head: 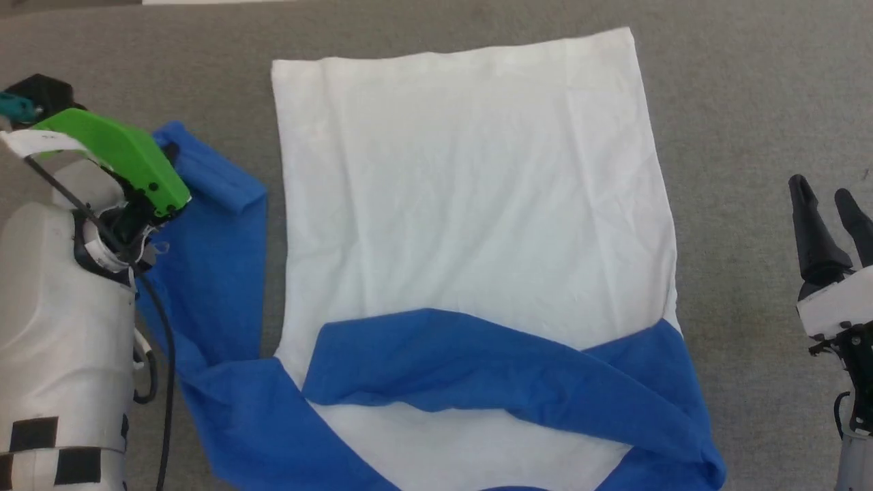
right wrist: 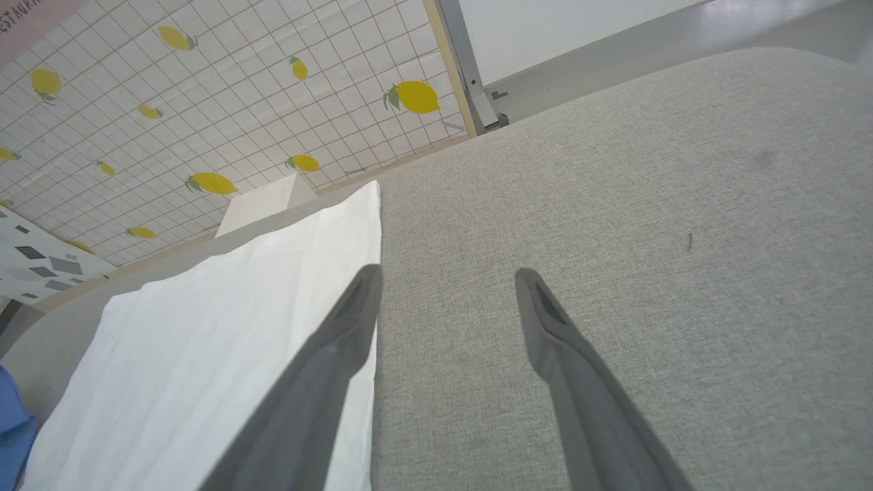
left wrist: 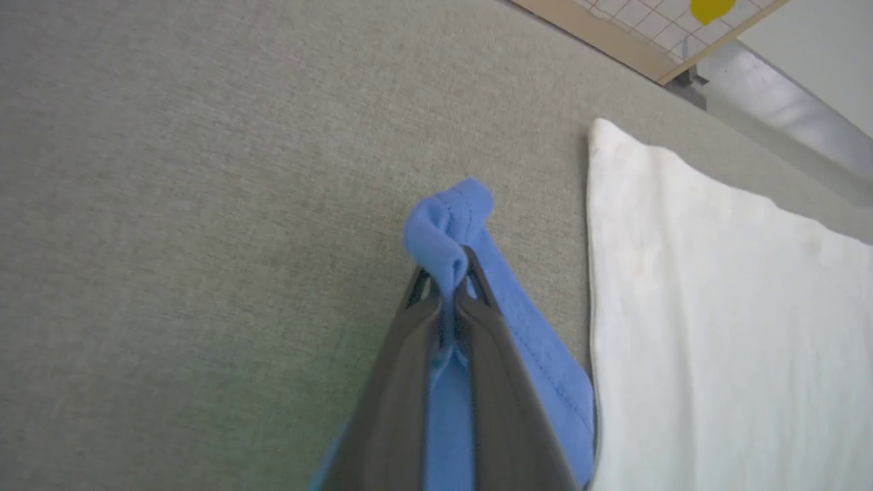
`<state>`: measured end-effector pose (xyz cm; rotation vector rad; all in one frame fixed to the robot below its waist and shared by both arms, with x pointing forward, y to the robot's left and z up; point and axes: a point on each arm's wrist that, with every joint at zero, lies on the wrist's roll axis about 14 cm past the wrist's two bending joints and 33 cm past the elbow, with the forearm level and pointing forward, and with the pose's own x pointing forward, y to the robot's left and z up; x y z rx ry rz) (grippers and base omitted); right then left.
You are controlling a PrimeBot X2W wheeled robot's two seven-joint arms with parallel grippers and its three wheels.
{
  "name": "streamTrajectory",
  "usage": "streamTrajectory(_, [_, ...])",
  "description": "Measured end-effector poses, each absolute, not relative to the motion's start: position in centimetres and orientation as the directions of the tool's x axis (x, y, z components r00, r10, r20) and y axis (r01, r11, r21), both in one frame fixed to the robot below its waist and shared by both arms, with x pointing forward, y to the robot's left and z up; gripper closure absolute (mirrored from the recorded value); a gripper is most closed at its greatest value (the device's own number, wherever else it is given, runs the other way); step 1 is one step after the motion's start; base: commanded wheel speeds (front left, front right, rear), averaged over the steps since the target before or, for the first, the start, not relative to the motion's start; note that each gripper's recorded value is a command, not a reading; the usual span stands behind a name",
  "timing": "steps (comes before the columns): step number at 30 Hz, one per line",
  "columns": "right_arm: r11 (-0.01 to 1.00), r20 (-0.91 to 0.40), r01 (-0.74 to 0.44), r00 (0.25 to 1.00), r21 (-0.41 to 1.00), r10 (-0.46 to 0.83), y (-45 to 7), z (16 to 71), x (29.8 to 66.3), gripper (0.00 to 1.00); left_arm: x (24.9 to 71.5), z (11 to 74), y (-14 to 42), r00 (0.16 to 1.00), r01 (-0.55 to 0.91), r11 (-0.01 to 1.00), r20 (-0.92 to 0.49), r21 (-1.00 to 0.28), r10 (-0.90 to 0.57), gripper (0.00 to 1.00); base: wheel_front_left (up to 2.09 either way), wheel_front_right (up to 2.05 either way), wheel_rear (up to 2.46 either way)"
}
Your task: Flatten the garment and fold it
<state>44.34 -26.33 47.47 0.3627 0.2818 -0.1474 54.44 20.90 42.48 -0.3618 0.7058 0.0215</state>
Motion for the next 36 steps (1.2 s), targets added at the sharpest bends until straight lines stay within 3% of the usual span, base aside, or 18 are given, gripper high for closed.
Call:
streamTrajectory(6, [0.922, -0.276, 0.163, 0.959, 0.352, -0.063, -25.3, 48.5, 43.7, 0.0, 53.9, 49.7, 24.5, 0.909, -0.179, 0.901, -0.417, -0.396, -0.003, 1.0, 0.0, 0.0, 0.0])
streamTrajectory(11, [0.92, -0.258, 0.129, 0.966, 0.37, -0.032, -24.2, 49.5, 42.9, 0.0, 51.8, 54.0, 25.8, 0.954, -0.171, 0.886, -0.296, -0.43, 0.04, 1.0, 0.0, 0.0, 0.0])
streamTrajectory(19, [0.918, -0.216, 0.097, 0.976, 0.384, -0.013, -23.5, 51.4, 41.2, 0.0, 48.1, 60.6, 19.4, 0.988, 0.073, 0.859, -0.08, -0.506, -0.131, 1.0, 0.0, 0.0, 0.0])
streamTrajectory(27, [0.916, -0.17, 0.068, 0.985, 0.395, 0.0, -23.1, 53.1, 40.0, 0.0, 43.1, 59.8, 7.6, 0.885, 0.345, 0.782, -0.096, -0.519, -0.455, 1.0, 0.0, 0.0, 0.0])
streamTrajectory(36, [0.91, -0.191, 0.117, 0.981, 0.398, -0.043, -24.8, 52.4, 38.6, 0.0, 37.4, 53.9, -4.0, 0.659, 0.509, 0.636, -0.213, -0.581, -0.722, 1.0, 0.0, 0.0, 0.0])
